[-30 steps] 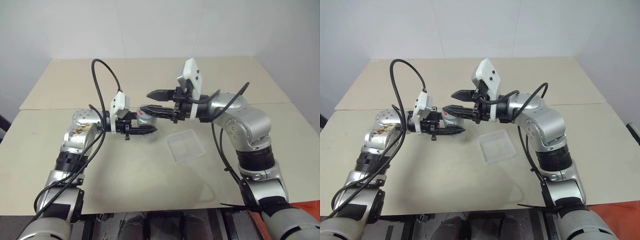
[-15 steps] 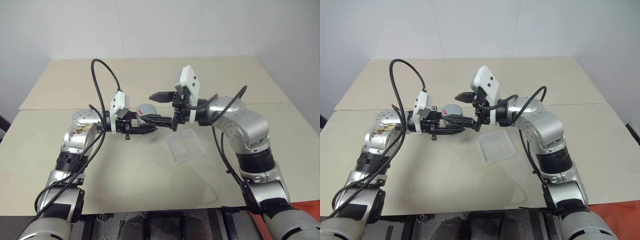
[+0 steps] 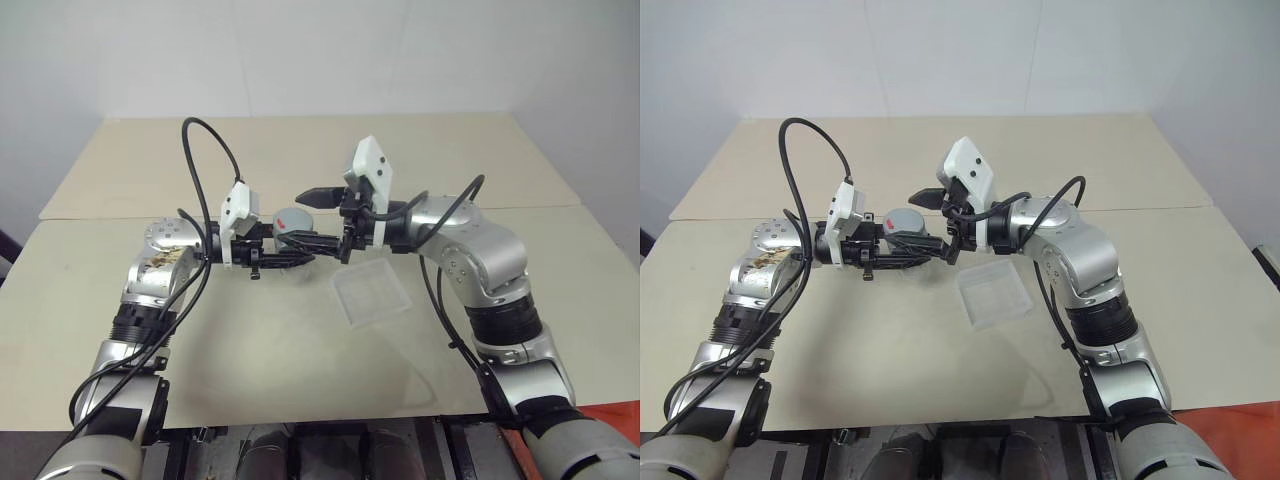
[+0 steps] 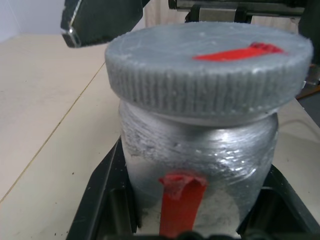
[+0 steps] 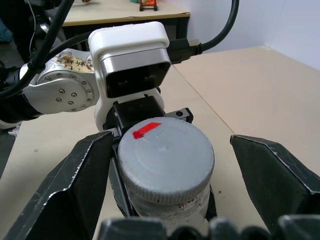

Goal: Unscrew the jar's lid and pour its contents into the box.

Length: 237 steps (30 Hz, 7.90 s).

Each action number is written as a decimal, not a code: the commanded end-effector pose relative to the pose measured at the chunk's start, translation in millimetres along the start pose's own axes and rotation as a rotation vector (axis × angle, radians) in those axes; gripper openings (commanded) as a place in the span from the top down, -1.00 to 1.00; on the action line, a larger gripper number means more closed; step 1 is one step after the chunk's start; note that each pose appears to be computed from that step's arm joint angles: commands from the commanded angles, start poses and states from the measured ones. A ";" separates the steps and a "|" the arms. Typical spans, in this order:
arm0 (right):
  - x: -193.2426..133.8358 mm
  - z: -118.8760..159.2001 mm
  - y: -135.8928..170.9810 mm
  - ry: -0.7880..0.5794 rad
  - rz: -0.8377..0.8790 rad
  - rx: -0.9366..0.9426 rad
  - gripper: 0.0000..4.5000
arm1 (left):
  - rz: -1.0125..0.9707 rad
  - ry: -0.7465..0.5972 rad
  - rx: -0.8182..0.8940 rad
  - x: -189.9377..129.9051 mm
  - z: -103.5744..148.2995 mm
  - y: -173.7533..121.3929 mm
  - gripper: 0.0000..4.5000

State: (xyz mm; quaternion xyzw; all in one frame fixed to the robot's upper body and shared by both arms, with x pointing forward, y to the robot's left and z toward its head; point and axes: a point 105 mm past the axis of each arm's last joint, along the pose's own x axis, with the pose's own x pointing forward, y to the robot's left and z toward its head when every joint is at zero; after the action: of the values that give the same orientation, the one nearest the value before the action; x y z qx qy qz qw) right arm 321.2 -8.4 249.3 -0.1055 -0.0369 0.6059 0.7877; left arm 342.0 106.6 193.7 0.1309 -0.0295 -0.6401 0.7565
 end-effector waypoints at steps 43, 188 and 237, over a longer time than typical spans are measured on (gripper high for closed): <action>-187.1 -116.4 -82.7 0.379 -0.986 0.033 -0.23 | 0.142 -0.073 0.073 -12.9 20.2 18.4 0.14; -205.4 -40.6 -4.2 0.167 -0.314 -0.068 -0.99 | 0.723 0.002 0.150 51.1 37.6 78.0 0.14; -198.2 -48.9 9.4 0.160 -0.288 -0.041 -1.00 | 0.679 0.108 -0.101 -29.7 -50.0 -9.1 -0.99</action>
State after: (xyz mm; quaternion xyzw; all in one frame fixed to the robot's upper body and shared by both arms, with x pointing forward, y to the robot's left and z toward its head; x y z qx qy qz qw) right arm 271.2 -201.9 204.6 -0.1473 0.0143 0.4771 0.8663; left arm 348.7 146.5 128.6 0.1056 0.0253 -0.3190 0.9415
